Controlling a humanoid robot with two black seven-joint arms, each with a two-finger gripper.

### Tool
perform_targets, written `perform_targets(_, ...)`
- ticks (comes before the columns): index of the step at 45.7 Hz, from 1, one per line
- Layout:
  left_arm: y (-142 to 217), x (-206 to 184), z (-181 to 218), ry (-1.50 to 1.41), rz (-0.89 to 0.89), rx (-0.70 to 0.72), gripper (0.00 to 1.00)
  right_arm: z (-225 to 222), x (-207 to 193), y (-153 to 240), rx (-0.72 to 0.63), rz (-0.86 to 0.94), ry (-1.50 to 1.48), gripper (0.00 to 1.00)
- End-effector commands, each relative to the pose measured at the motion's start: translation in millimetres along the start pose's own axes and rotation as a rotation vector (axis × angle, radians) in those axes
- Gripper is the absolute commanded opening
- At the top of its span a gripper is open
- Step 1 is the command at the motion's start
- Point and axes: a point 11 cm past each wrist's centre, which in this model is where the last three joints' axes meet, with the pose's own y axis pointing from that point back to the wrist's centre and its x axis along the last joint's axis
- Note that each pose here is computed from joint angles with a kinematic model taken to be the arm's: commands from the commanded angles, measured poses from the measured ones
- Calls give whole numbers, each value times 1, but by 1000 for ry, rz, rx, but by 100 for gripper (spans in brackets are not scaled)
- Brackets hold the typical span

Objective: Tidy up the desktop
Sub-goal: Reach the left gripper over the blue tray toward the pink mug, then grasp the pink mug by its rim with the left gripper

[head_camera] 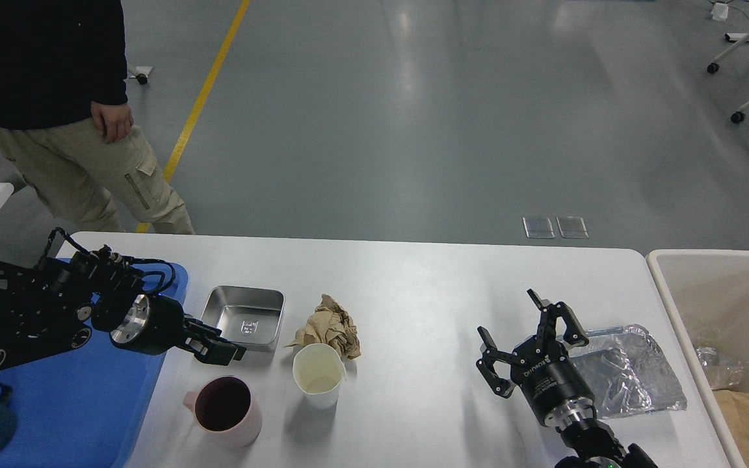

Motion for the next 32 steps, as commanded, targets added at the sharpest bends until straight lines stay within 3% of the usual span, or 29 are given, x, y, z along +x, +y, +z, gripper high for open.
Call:
perform_targets(1, 3, 3, 0, -14, -32, 11, 64, -1, -1, -2, 2, -3, 1, 100)
perform_targets(32, -6, 2, 32, -61, -215, -68, 72, -5, 0, -3, 13, -2, 3, 100)
